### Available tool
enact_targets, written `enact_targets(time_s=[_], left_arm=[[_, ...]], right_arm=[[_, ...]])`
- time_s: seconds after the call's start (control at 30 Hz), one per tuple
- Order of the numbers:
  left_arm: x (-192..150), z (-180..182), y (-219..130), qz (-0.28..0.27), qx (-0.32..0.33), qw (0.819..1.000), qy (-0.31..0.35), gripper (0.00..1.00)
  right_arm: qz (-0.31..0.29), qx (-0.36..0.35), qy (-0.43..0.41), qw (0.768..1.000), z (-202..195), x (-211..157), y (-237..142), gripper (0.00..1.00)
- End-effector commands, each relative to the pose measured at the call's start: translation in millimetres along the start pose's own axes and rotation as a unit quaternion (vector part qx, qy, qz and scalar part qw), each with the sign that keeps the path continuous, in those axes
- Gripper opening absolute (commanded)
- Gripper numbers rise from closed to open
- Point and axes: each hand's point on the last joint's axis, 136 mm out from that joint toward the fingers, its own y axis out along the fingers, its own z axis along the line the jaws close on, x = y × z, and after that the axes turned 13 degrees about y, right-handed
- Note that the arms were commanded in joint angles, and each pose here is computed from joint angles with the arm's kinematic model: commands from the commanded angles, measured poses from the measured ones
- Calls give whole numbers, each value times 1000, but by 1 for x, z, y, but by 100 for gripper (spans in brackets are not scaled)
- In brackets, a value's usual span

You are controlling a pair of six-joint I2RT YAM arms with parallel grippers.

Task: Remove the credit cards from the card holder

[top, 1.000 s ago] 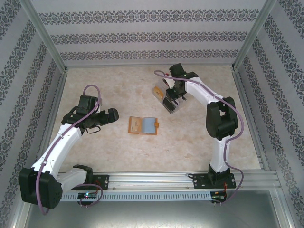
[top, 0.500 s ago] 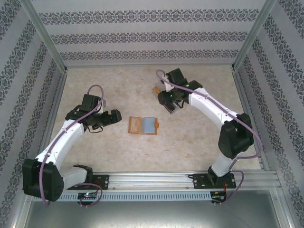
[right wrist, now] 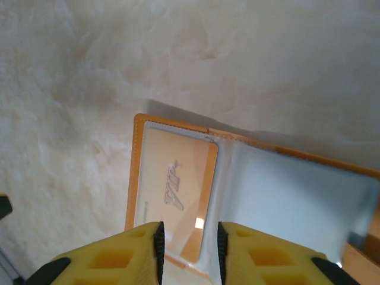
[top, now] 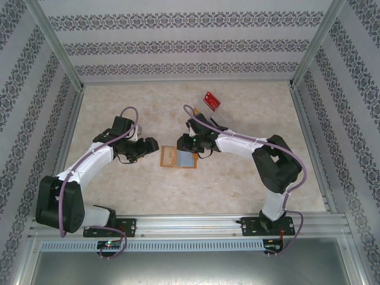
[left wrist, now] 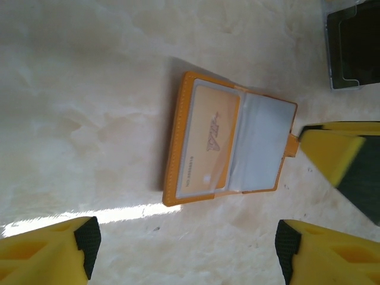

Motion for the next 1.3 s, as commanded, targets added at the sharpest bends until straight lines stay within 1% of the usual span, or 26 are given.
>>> enact_targets(time_s=[0.0,0.17,0.23,0.3,0.33,0.43,0.57,0.67,0.8,0.97,1.27], left_arm=[[10,-13,13,-12,-28,1000,-3,77],[18,-24,34,-10,-42,999,-8,69],[20,-29,42,-3,-42,999,-7,64],[22,-31,49,3,-39,999,-4,62],[22,-29,53,6,-30,1000,-5,59],[21,-22,64,15,-10,1000,-10,49],[22,-20,76,22,-12,1000,-16,38],[21,-14,82,27,-1,999,-19,32],[14,-4,90,37,11,999,-23,27],[4,6,100,52,21,998,-30,20],[-13,20,106,70,38,996,-32,13]], right_arm=[[18,47,54,997,11,-4,14,29],[14,44,96,994,1,-4,24,27],[15,42,107,993,-3,-5,26,27],[16,40,116,992,-7,-7,28,26],[13,39,120,992,-9,-7,29,24],[-8,25,122,992,-15,-9,27,23],[-3,22,124,992,-16,-17,29,23],[2,22,124,992,-16,-23,29,23],[13,29,122,992,-13,-31,31,23],[14,25,121,992,-14,-36,31,23],[18,27,114,993,-10,-40,31,23]])
